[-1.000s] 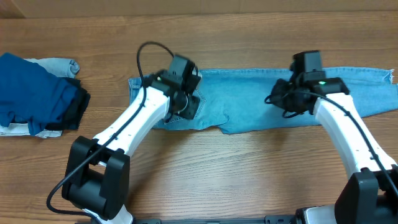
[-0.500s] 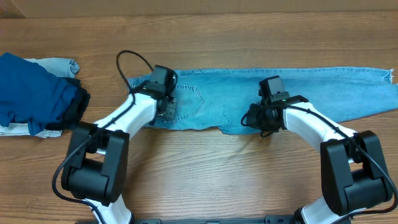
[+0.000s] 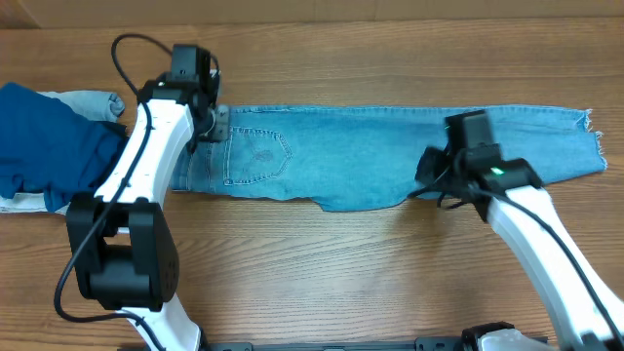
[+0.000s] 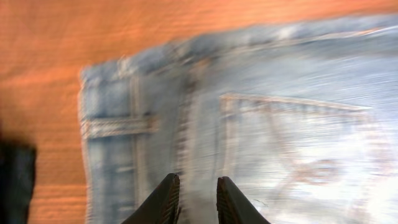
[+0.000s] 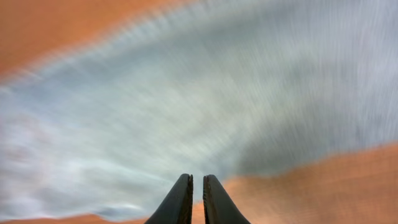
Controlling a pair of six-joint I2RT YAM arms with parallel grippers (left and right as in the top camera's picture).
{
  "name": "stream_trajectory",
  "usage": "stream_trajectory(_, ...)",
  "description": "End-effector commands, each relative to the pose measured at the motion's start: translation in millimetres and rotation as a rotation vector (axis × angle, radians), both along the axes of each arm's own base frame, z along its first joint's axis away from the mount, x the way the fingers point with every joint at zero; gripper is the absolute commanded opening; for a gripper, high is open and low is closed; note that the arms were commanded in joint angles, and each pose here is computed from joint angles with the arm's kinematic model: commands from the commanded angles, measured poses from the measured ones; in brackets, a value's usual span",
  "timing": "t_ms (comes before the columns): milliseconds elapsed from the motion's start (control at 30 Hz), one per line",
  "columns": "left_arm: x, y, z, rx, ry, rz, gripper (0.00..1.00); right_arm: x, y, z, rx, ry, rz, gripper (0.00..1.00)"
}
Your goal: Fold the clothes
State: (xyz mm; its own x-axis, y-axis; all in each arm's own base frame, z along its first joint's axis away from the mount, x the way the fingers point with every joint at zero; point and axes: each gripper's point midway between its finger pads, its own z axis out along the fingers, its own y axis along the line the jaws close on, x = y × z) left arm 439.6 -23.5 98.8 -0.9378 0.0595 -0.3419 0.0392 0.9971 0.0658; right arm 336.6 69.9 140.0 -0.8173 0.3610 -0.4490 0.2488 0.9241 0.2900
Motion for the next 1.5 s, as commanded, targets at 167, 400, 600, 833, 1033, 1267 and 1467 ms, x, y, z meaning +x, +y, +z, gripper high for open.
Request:
stream_trajectory(167, -35, -141, -32, -0.096, 0.066, -0.339, 0.24, 49, 11, -59, 0.003, 0.032, 0.007, 0.12)
stream_trajectory(400, -56, -122, -119, -0.001, 0.271, -0.310, 0.23, 61, -76, -128, -0.054, 0.154, -0.189, 0.12)
stream_trajectory(600, -64, -98, -135, 0.105, 0.327, -0.283, 0.22, 57, -205, -122, -0.045, 0.083, -0.472, 0.12)
stream_trajectory(833, -48, -99, -113, 0.126, 0.292, -0.297, 0.22, 70, -249, -50, 0.528, -0.152, -0.466, 0.26)
stream_trajectory(1033, -9, -135, -48, 0.017, 0.138, -0.331, 0.31, 41, -317, -53, 0.410, -0.149, -0.655, 0.42)
stream_trajectory(1267, -6, -140, -47, 0.015, 0.117, -0.345, 0.43, 80, -305, -11, 0.242, -0.285, -0.357, 0.72)
stream_trajectory(1467, -5, -141, -47, 0.014, 0.115, -0.344, 0.50, 114, -348, 70, -0.016, -0.352, -0.358, 0.84)
